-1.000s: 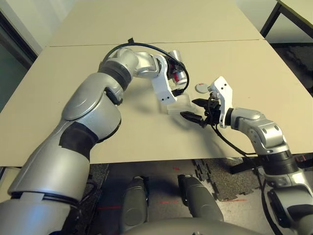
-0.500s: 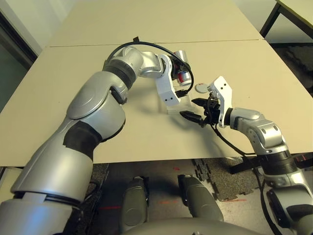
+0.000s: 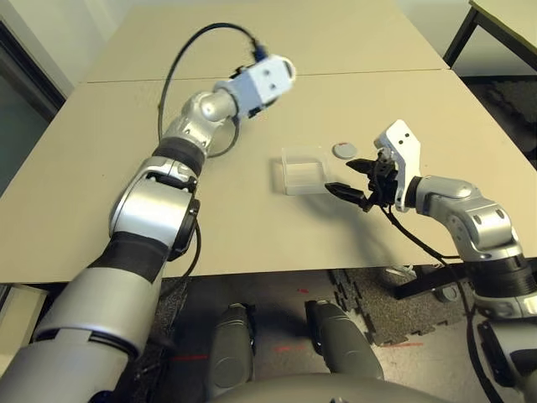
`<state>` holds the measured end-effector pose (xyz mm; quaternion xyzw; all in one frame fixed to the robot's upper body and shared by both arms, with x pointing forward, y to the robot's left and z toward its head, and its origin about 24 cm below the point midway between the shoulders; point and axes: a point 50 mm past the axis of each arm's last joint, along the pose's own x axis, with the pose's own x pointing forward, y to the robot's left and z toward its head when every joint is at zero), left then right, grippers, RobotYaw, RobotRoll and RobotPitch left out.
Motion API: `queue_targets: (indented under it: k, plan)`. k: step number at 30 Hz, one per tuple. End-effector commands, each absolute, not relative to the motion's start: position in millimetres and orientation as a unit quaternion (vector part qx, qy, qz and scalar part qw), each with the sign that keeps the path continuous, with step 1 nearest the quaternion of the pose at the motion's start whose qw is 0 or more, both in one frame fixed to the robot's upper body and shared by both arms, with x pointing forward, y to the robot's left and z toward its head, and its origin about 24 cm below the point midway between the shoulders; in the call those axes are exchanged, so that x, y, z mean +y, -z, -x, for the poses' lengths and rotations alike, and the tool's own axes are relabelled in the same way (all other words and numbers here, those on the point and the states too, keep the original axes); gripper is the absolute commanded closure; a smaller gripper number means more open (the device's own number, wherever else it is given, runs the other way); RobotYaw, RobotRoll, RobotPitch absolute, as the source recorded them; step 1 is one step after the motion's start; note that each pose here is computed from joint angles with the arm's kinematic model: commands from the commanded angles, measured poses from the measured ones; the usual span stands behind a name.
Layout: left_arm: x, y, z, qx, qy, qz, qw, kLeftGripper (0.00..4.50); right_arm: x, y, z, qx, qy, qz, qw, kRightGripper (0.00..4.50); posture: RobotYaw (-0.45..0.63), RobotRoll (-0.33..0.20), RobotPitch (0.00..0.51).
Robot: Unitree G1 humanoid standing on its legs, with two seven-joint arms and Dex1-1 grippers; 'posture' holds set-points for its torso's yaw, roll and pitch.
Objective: Pour the medicine from the bottle into the box.
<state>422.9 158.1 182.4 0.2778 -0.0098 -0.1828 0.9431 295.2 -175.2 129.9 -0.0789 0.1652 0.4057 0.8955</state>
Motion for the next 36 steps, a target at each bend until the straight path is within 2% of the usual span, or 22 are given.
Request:
queue_targets:
  k: [1,4,7,11,13,16,19,21,25,31,36]
  plan:
    - [182,-160,-419,0.032,0.132,-0.232,0.963,2.03,-174,-130,-289,0.177,-0.420,0.076,0.887,0.00,-0.16,0.000,0.154]
    - [190,-145,-415,0.052,0.120,-0.222,0.966,2.03,-174,-130,-288,0.179,-0.421,0.077,0.886,0.00,-0.16,0.000,0.156]
    - [190,-143,-414,0.052,0.120,-0.228,0.965,2.03,-173,-130,-288,0.180,-0.422,0.078,0.885,0.00,-0.16,0.000,0.157]
    - [180,-157,-417,0.023,0.137,-0.265,0.954,2.03,-171,-130,-289,0.180,-0.424,0.078,0.884,0.00,-0.16,0.000,0.155]
    - [167,-174,-419,-0.018,0.170,-0.340,0.925,2.03,-170,-130,-289,0.180,-0.425,0.078,0.884,0.00,-0.16,0.000,0.155]
    - [134,-203,-416,-0.112,0.250,-0.542,0.795,2.03,-170,-129,-290,0.181,-0.425,0.078,0.883,0.00,-0.15,0.000,0.153]
    - [103,-216,-406,-0.196,0.313,-0.714,0.595,2.03,-170,-126,-291,0.183,-0.425,0.077,0.883,0.00,-0.15,0.000,0.148]
    - [90,-217,-399,-0.234,0.341,-0.770,0.485,2.03,-171,-124,-292,0.184,-0.424,0.076,0.883,0.00,-0.14,0.000,0.146]
    - [75,-206,-395,-0.256,0.362,-0.833,0.331,2.03,-167,-121,-295,0.180,-0.425,0.071,0.885,0.00,-0.15,0.000,0.137]
    - [41,-199,-392,-0.304,0.355,-0.860,0.203,2.03,-161,-118,-296,0.171,-0.426,0.060,0.886,0.00,-0.17,0.000,0.131]
    - [23,-208,-392,-0.322,0.333,-0.861,0.210,2.03,-158,-118,-296,0.167,-0.426,0.057,0.887,0.00,-0.18,0.000,0.133]
